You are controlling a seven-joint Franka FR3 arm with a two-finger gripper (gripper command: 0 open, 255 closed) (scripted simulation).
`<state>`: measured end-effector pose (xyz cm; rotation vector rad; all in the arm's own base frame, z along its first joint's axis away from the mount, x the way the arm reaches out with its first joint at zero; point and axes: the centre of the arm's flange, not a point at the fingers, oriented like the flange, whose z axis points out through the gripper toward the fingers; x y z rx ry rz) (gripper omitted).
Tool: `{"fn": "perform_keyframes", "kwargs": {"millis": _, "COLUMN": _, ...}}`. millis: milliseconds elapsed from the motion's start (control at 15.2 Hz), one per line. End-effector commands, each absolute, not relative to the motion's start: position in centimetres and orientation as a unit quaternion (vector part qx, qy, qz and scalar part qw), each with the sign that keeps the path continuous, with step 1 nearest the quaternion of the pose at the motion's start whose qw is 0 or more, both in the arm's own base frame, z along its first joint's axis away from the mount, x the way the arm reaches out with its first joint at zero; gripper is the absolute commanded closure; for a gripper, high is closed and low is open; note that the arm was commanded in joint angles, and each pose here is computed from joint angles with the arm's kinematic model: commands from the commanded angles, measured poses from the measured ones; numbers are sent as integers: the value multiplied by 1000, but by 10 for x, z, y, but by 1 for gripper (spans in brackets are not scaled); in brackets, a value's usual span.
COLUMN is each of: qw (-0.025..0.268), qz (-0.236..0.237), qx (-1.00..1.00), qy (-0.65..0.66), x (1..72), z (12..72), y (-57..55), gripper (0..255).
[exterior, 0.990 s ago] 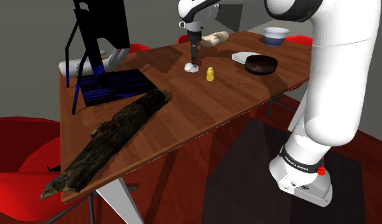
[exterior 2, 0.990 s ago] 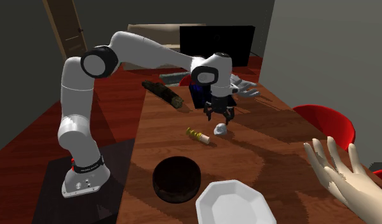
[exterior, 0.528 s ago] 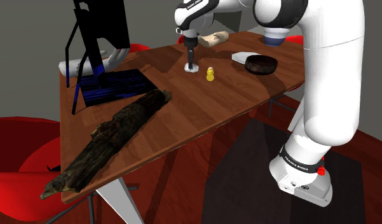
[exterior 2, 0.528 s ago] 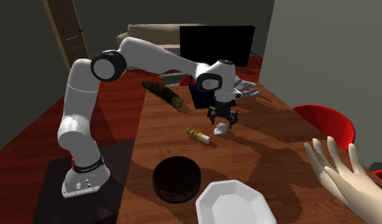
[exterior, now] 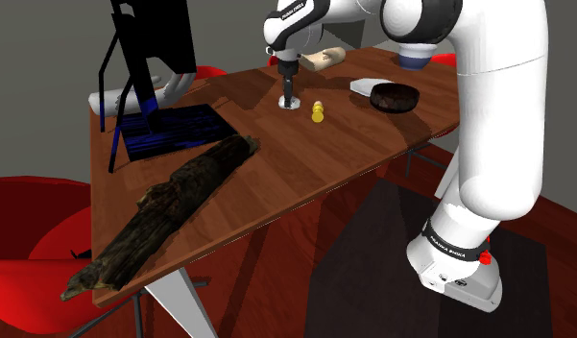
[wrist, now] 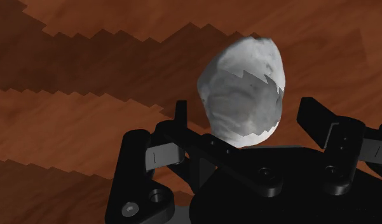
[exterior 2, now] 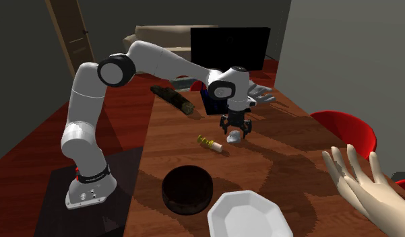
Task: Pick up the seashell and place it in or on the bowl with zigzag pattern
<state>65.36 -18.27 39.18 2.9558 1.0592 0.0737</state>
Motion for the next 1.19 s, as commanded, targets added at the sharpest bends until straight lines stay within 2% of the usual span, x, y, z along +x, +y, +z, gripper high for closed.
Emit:
{"fn": "perform_keyframes", "kwargs": {"millis": 0, "qw": 0, "qz": 24, "qx": 941, "qy": 337, "x": 654, "z": 392, "y": -183, "gripper": 0}}
{"fn": "perform_keyframes", "kwargs": {"millis": 66, "qw": 0, "qz": 24, "qx": 941, "qy": 337, "x": 654, "z": 392, "y": -183, "gripper": 255}}
{"fn": "perform_keyframes", "kwargs": {"millis": 660, "qw": 0, "qz": 24, "qx": 941, "qy": 337, "x": 654, "z": 392, "y": -183, "gripper": 255}}
{"fn": "perform_keyframes", "kwargs": {"millis": 1122, "qw": 0, "qz": 24, "qx": 941, "qy": 337, "x": 654, "z": 429, "y": -183, "gripper": 255}}
